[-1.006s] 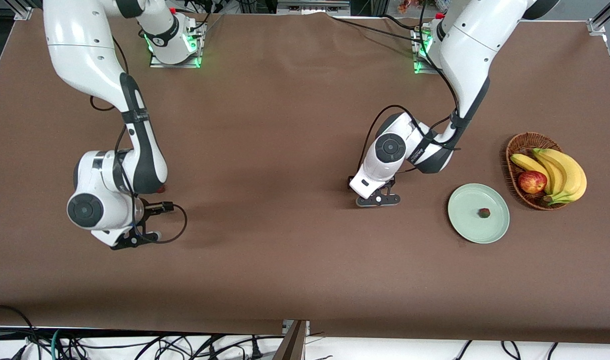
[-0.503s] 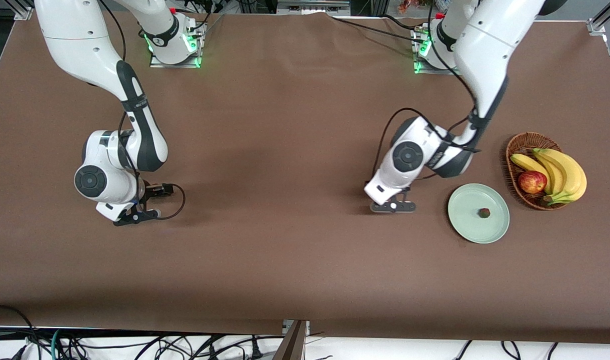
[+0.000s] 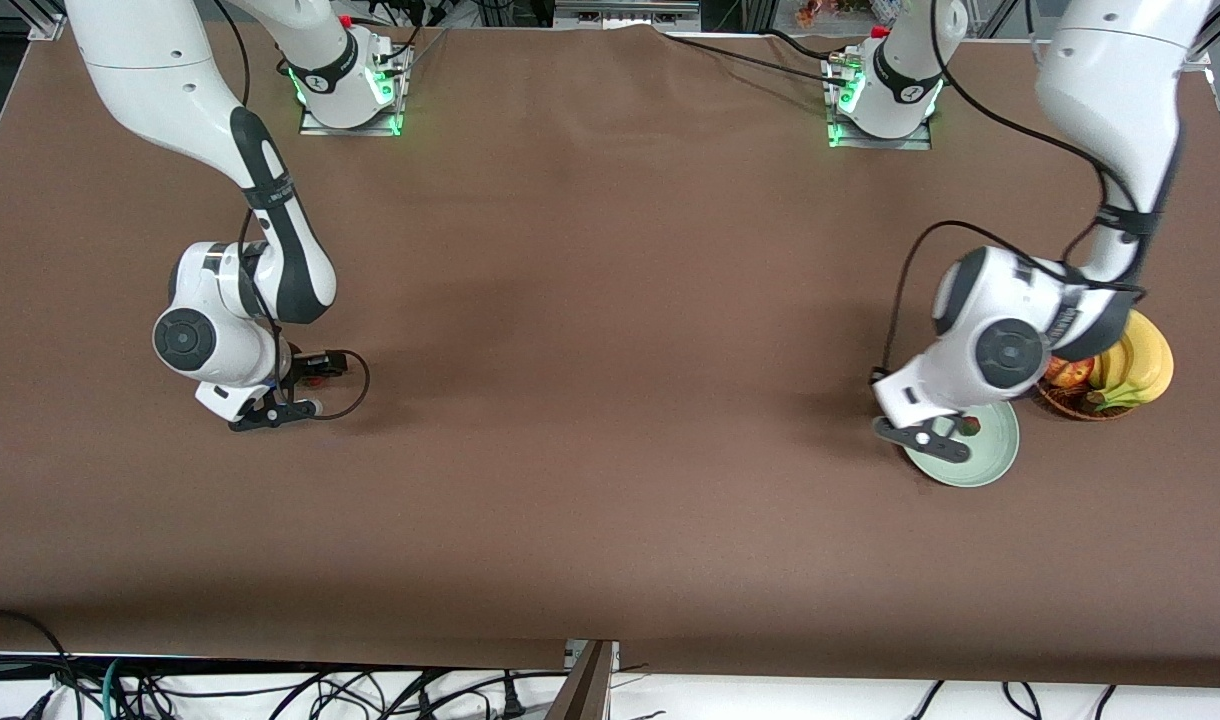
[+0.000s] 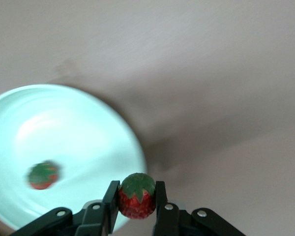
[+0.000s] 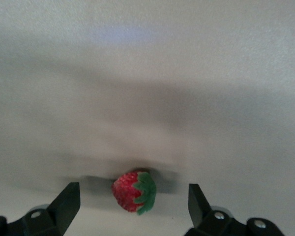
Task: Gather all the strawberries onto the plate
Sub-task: 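Place the strawberry on the plate with the left gripper while the right gripper lifts another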
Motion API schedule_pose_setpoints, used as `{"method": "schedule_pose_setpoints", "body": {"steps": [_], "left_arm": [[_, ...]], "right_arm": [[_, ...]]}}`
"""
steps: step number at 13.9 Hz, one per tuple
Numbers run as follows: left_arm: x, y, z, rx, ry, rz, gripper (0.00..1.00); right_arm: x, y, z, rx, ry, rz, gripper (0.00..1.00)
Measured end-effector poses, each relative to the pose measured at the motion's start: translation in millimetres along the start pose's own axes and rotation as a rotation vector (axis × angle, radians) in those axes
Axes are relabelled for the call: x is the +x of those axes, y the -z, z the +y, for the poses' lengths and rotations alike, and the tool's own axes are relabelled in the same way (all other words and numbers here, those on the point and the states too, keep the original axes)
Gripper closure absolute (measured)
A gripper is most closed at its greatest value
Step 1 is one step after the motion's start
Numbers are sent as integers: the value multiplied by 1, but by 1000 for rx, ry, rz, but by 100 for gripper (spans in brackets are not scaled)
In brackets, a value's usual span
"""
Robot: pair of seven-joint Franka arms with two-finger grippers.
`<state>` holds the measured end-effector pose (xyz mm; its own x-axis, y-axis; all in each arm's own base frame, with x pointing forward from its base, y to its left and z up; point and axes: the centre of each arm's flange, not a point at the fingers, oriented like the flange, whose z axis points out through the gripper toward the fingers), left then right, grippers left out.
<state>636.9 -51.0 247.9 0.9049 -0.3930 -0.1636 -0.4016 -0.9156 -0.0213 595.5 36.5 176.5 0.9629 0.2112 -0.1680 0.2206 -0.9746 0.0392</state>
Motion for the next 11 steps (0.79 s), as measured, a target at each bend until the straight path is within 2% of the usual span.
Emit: {"method": "schedule_pose_setpoints", "body": {"steps": [2,3,5,6,7,8,9,11], "left_arm": [[-11,-4,-30,-10,-50,0,67],[-12,-5,-34,-11,-59,0,63],[-10,-4,-28,-14,-75,2,42],[-8,-3,-23,-15,-82,4,33],[-6,-2,-19,-16,-87,6,22],[-6,-2,-17,-21,-87,8,14],[-6,-2,-16,-31,-80,10,2],[-5,-2,-15,-54,-65,16,0]], "right_arm": [[-1,-2,0,0,0,1,26],[-1,-2,0,0,0,1,26],[-2,-2,0,0,1,0,47],[-2,-2,-1,0,2,1,47],[-2,-1,-1,1,2,2,52],[-2,0,-3,2,4,4,63],[-2,0,-3,3,5,4,64],[-1,1,-5,3,7,9,64]]}}
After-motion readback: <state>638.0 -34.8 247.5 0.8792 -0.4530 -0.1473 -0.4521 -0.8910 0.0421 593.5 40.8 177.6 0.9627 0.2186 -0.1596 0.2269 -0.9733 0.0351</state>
